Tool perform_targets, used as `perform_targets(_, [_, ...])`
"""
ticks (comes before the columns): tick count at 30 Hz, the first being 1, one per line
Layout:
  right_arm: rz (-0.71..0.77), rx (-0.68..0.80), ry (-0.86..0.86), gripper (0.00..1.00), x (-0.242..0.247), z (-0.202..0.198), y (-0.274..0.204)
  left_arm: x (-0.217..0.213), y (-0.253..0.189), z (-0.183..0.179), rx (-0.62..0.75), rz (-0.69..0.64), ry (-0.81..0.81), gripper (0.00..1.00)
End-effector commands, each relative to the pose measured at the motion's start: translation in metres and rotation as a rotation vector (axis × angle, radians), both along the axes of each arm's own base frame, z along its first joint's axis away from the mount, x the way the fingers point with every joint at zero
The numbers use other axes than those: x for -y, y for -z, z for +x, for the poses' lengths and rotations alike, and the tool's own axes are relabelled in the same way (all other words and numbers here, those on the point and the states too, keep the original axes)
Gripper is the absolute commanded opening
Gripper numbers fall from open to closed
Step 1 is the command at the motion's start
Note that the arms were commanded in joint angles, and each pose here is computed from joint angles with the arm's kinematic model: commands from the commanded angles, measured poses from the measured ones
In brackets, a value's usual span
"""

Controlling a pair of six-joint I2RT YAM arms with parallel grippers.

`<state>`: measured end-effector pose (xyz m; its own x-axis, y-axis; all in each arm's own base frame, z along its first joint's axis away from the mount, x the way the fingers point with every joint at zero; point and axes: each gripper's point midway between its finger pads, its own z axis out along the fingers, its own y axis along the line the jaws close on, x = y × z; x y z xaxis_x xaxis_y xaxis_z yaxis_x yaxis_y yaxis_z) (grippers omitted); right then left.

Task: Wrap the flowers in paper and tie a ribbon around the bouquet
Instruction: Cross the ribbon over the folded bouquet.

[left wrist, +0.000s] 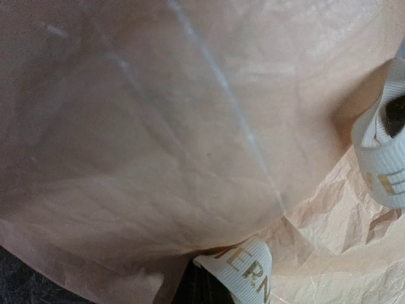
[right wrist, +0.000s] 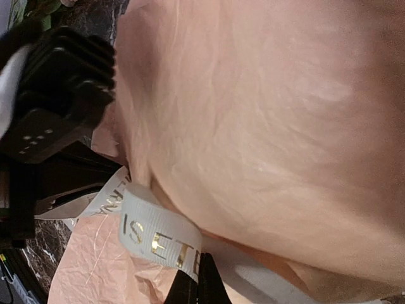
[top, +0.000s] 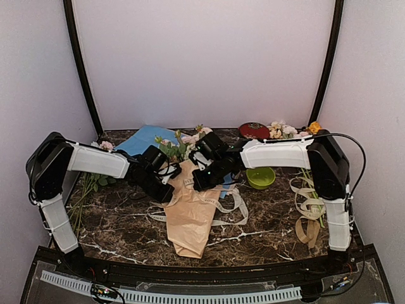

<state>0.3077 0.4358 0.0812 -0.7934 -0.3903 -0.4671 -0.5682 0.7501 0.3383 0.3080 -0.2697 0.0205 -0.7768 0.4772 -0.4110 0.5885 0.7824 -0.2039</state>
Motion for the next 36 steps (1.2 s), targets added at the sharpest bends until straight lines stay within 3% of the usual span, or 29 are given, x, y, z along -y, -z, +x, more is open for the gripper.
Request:
perform_targets(1, [0.079,0.006,0.027,0.00,-0.024,0.014,-0.013,-0.019,-0.016,-0.008,0.029,0.020,-0.034,0.00])
perform_targets(8, [-0.009,-0.104,0.010,0.00,-0.038,0.008,0.046,-0.021,-0.092,-0.006,0.232,-0.079,0.004,0.00])
perform_targets(11, [-0.035,-0.112,0.025,0.00,-0.038,0.006,0.057,-0.022,-0.149,-0.015,0.354,-0.173,0.035,0.00])
perform_targets(19, [-0.001,-0.105,-0.005,0.00,-0.053,-0.001,0.051,-0.024,-0.308,-0.080,0.741,-0.542,0.249,0.00])
perform_targets(24, [0.103,-0.130,-0.076,0.00,-0.082,-0.012,0.033,-0.026,-0.371,-0.112,0.886,-0.677,0.370,0.00])
perform_targets(34, [0.290,-0.156,-0.102,0.01,-0.100,-0.021,-0.002,-0.006,-0.340,-0.093,0.773,-0.687,0.363,0.00])
perform_targets(36, [0.324,-0.155,-0.101,0.18,-0.103,-0.020,-0.013,-0.001,-0.323,-0.078,0.728,-0.654,0.322,0.00])
